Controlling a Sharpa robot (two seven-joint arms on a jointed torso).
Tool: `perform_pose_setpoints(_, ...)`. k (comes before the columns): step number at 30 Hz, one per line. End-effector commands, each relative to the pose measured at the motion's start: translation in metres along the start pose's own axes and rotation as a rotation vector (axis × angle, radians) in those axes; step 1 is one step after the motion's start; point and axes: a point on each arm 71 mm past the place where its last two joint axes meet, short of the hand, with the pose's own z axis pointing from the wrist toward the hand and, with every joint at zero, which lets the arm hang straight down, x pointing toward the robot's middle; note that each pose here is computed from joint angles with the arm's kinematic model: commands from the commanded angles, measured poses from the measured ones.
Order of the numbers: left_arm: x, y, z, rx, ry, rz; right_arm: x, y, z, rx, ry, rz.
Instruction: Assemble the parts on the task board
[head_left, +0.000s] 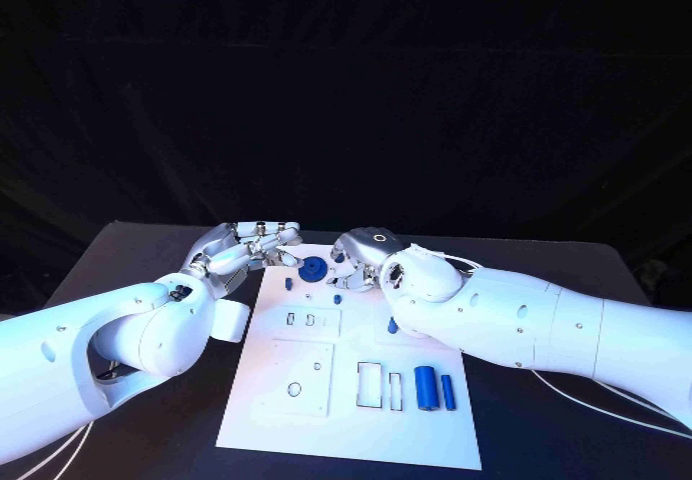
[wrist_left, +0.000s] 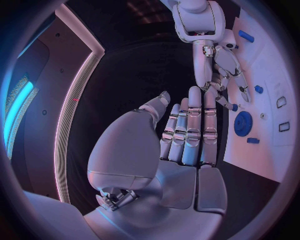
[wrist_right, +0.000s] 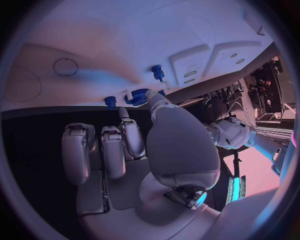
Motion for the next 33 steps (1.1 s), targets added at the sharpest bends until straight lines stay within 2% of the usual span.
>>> perform_pose_setpoints(1,0.0015,-0.0008,0.0002,0.004,0.011,-0.005,0.001,-0.001,-0.001,0.01,0.018,-0.005)
perform_pose_setpoints(5,0.0013,-0.0009,0.0001,0.004,0.01,-0.005,0.0,-0.001,-0.001,0.005,0.007,0.005)
perform_pose_setpoints(11,0.0013,-0.0009,0.0,0.004,0.01,-0.005,-0.005,0.0,-0.003,-0.011,-0.063,0.041)
perform_pose_setpoints(15,0.0009,-0.0009,0.0001,0.004,0.009,-0.005,-0.006,0.002,-0.003,-0.015,-0.082,0.06)
perform_pose_setpoints(20,-0.001,-0.0009,0.0005,0.006,0.005,-0.003,-0.005,0.005,-0.001,-0.011,-0.069,0.085)
perform_pose_setpoints(33,-0.009,-0.0011,0.0015,0.014,-0.014,0.004,0.002,0.011,0.012,0.016,0.01,0.093)
